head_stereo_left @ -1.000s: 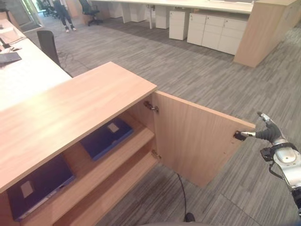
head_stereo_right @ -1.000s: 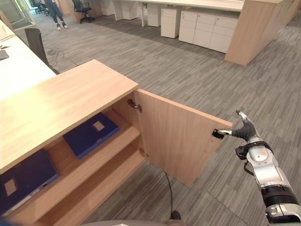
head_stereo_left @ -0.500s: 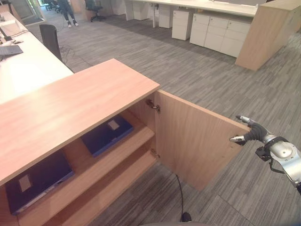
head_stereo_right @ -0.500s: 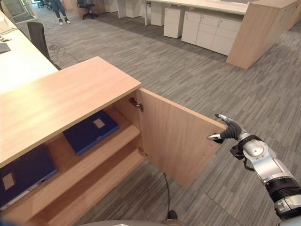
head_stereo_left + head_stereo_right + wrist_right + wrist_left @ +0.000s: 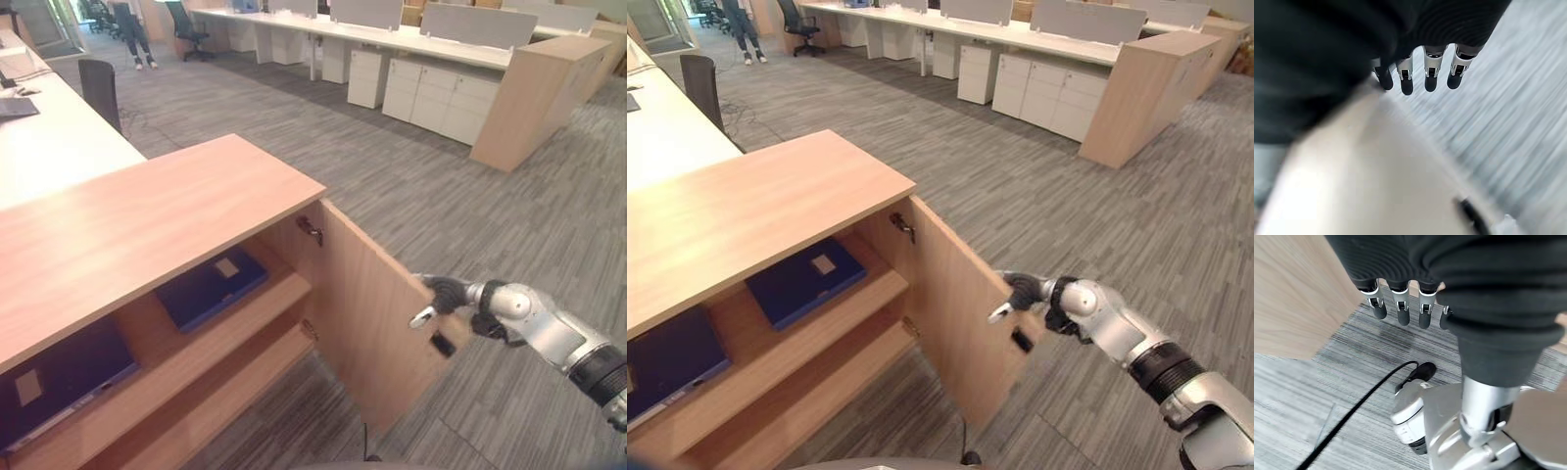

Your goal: Put the empty folder in the office cabinet

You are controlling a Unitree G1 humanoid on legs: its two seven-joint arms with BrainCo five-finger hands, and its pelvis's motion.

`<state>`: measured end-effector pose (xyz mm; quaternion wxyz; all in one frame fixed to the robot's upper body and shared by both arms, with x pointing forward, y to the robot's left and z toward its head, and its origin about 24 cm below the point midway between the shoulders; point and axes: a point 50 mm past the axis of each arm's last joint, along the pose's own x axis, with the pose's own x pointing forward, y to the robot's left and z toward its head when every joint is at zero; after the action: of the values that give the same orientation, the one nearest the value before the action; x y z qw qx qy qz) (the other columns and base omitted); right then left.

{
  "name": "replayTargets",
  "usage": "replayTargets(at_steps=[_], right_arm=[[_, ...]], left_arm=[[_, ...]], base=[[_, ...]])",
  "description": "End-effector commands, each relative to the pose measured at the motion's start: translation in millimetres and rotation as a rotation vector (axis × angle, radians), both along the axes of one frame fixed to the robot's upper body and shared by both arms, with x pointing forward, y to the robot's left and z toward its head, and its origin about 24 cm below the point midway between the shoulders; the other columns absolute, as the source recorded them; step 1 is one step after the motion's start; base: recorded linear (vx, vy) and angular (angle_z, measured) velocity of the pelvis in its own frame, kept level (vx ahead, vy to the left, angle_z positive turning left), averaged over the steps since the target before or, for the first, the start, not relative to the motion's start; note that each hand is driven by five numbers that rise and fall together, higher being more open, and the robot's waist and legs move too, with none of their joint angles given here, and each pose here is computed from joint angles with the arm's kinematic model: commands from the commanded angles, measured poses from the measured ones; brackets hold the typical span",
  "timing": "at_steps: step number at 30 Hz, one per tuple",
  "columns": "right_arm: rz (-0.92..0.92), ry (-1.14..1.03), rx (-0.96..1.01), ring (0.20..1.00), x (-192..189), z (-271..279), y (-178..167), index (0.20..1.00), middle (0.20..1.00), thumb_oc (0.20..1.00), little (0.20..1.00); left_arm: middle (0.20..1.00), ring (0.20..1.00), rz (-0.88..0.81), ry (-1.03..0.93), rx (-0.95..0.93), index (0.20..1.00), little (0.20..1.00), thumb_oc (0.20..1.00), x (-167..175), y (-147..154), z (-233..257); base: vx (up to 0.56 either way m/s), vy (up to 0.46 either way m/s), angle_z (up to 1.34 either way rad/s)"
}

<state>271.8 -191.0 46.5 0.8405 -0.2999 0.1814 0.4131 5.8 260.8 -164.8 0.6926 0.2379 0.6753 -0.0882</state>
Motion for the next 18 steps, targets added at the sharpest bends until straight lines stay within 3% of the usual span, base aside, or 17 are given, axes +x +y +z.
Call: replayTargets(at_steps=[1, 9, 18], right_arm=[[0.266, 0.282, 0.507, 1.000, -34.9, -19.3, 106.6, 1.000, 1.000, 1.000, 1.000], [0.105, 0.420, 0.964, 1.000, -46.2, -18.3, 161.8, 1.000, 1.000, 1.000, 1.000], [0.074, 0.493, 1.025, 1.000, -55.7, -24.0, 180.6, 1.000, 1.000, 1.000, 1.000]], left_arm=[[1.000, 1.000, -0.091, -0.040, -0.002, 1.000, 1.000, 1.000, 19.6, -1.3, 0.3], [1.000, 1.000, -0.097, -0.038, 0.025, 1.000, 1.000, 1.000, 11.6, -10.4, -2.9], [1.000, 1.000, -0.056, -0.055, 0.037, 1.000, 1.000, 1.000, 13.1, -12.4, -3.5]], base=[[-0.03, -0.024, 0.06], [-0.01, -0.022, 0.21], [0.00, -0.035, 0.16]])
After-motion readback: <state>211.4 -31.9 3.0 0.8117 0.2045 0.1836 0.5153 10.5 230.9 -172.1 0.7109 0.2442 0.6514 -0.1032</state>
